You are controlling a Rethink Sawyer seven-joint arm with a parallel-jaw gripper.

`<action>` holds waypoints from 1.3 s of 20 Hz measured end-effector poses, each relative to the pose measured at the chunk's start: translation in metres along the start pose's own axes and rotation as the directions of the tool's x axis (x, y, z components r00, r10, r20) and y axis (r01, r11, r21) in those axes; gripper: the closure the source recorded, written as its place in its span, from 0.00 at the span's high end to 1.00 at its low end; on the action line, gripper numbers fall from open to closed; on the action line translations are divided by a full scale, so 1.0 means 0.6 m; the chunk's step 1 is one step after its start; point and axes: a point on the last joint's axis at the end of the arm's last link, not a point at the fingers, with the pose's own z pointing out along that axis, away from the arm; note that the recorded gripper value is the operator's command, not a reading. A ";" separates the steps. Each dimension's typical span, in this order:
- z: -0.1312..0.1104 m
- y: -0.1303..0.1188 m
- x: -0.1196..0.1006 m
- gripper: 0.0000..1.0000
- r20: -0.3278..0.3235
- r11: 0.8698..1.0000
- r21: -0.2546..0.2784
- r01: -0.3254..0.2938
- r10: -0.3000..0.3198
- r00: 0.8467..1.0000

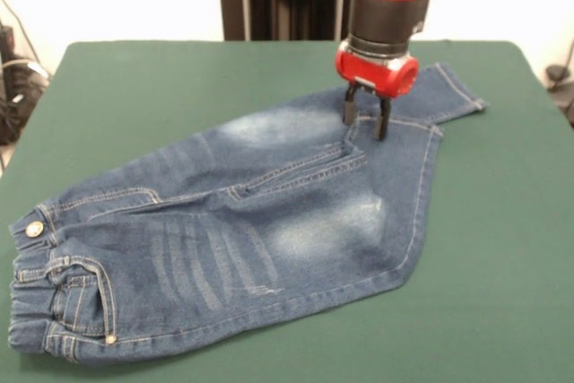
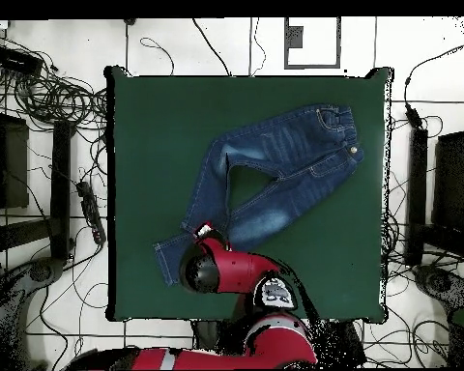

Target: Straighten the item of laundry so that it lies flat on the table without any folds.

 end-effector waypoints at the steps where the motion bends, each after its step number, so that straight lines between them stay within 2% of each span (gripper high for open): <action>1: 0.000 0.000 0.001 1.00 0.000 1.000 0.000 0.001 -0.001 1.000; 7: 0.002 0.003 0.003 1.00 0.010 1.000 0.011 0.000 0.000 1.000; 12: 0.004 0.008 0.006 1.00 0.027 0.999 0.030 -0.024 0.023 0.999; 26: 0.008 0.025 0.013 1.00 0.092 0.989 0.082 -0.122 0.115 0.989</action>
